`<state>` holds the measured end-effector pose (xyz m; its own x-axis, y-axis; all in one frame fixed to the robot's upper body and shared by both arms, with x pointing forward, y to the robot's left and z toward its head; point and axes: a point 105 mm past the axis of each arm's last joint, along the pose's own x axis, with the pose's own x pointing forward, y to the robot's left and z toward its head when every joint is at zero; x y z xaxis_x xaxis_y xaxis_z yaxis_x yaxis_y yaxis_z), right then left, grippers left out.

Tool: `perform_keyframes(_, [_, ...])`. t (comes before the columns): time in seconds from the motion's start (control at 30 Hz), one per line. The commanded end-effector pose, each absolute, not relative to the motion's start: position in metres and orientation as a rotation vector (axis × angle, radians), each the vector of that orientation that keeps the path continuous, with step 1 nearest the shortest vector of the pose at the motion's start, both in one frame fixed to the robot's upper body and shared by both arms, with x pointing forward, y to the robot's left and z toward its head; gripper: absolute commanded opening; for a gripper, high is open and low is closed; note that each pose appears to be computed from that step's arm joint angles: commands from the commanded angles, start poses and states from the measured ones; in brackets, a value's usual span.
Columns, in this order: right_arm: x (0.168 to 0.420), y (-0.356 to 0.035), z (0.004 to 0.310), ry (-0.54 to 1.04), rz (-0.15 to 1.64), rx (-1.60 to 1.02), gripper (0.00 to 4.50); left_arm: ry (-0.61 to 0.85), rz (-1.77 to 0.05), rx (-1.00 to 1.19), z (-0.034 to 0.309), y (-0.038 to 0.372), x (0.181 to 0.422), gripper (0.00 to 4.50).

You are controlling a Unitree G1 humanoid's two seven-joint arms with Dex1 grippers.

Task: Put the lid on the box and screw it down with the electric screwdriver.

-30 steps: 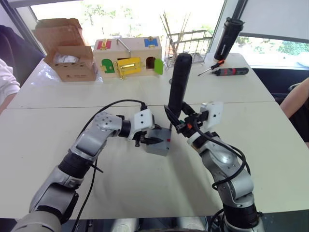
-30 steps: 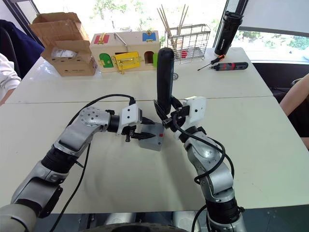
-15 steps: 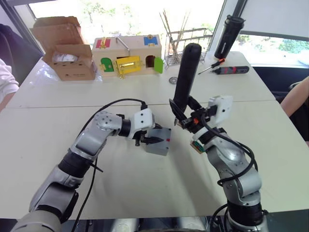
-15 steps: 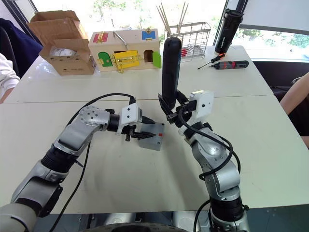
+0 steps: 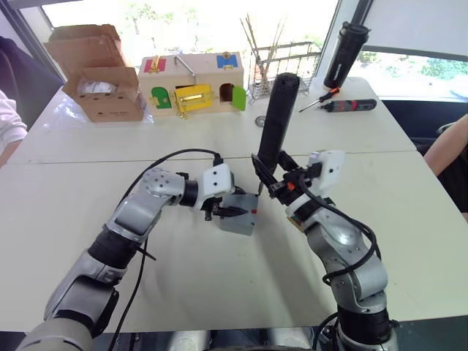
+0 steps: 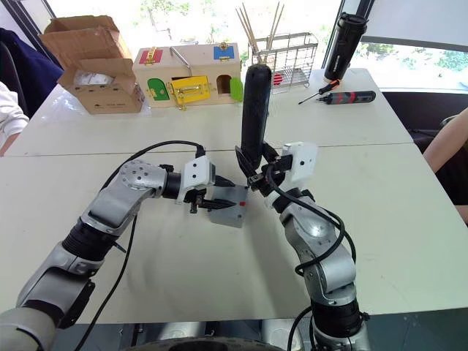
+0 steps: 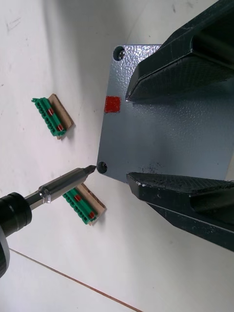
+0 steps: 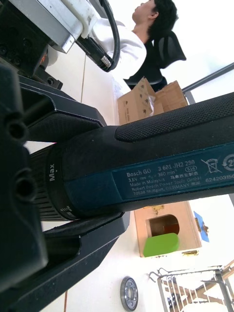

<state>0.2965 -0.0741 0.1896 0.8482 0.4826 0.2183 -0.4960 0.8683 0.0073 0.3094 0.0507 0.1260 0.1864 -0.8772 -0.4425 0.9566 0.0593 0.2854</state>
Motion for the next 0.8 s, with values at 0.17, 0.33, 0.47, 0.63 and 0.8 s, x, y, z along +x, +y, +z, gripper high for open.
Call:
perform_keyframes(0.17, [0.291, -0.069, 0.221, -0.341, 0.543, 0.083, 1.79, 0.357, -1.378, 0.606, 0.084, 0.065, 0.306, 2.33])
perform_keyframes(0.33, [0.29, -0.065, 0.218, -0.331, 0.555, 0.088, 1.79, 0.356, -1.376, 0.606, 0.084, 0.065, 0.307, 2.33])
perform_keyframes(0.47, [0.29, -0.065, 0.21, -0.303, 0.554, 0.085, 1.79, 0.359, -1.372, 0.607, 0.083, 0.066, 0.307, 2.33])
perform_keyframes(0.63, [0.289, -0.066, 0.204, -0.286, 0.553, 0.087, 1.79, 0.361, -1.37, 0.61, 0.083, 0.067, 0.307, 2.33])
perform_keyframes(0.8, [0.291, -0.068, 0.202, -0.283, 0.546, 0.083, 1.79, 0.359, -1.371, 0.612, 0.083, 0.066, 0.308, 2.33])
